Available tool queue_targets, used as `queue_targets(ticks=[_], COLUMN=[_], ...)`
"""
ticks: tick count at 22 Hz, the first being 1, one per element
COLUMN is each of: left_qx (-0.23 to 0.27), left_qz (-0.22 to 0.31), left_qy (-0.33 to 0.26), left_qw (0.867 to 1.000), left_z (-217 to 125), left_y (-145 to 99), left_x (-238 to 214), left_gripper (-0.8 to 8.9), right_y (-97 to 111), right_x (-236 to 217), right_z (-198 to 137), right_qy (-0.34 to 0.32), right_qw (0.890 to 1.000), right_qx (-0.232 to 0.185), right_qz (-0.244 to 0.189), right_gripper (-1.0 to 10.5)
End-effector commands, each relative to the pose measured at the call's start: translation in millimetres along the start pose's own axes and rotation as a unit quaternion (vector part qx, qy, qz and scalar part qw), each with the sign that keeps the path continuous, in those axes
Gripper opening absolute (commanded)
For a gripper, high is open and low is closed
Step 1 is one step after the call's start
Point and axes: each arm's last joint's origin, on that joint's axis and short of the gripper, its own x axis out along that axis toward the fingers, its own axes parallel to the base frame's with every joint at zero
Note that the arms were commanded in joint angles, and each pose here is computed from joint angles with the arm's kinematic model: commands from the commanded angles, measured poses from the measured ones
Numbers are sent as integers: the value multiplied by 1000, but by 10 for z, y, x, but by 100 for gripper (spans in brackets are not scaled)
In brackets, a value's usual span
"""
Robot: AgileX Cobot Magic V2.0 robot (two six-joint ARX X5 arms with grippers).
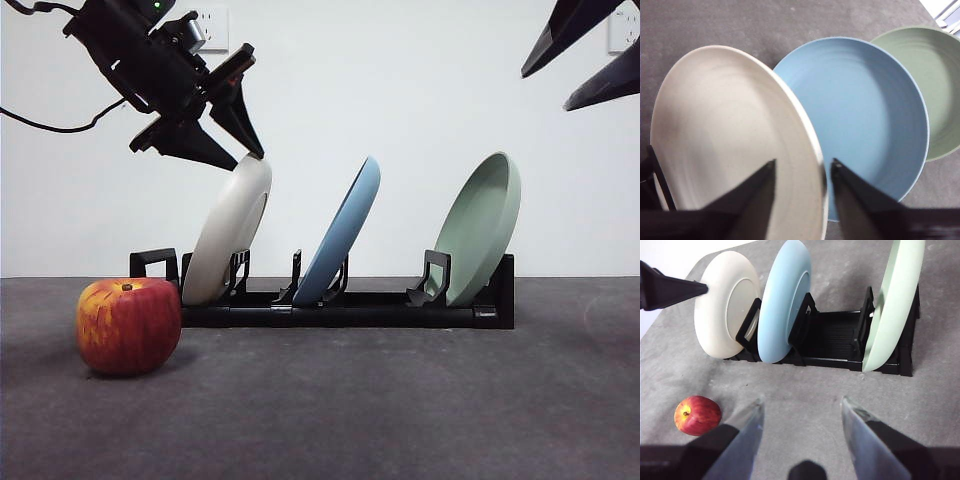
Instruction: Take the yellow plate from the plate rack,put the plate on the table,take the apple from the table,put the apple in the plate
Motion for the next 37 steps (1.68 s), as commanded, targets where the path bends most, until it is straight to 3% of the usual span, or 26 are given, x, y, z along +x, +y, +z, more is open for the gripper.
queue_targets(ticks=[1,7,12,16,20,27,33,37], left_qx=[3,40,105,159,204,318,358,357], left_qz=[-7,-15,-37,-65,-68,-80,-47,-36], left_qy=[4,12,29,57,121,170,181,179], left_qw=[1000,999,993,984,969,929,915,916], left_z=[-12,54,278,222,-29,-555,-1042,-1373], left_y=[-27,-185,-681,-1086,-1438,-2241,-2524,-2527], left_x=[17,-112,-604,-927,-1130,-947,-702,-484], left_gripper=[-8,-8,-8,-8,-8,-8,-9,-9], right_y=[1,2,2,29,131,323,378,393], right_x=[3,3,2,-30,-160,-498,-692,-733], right_z=[10,9,12,74,302,742,920,953], right_qy=[-1,-1,-2,-12,-51,-142,-181,-188], right_qw=[1000,1000,1000,1000,998,989,981,980], right_qx=[-5,-4,-3,-7,-23,-49,-58,-60], right_qz=[-1,-1,-1,1,8,-16,-22,-23], right_gripper=[255,253,253,253,252,252,252,252])
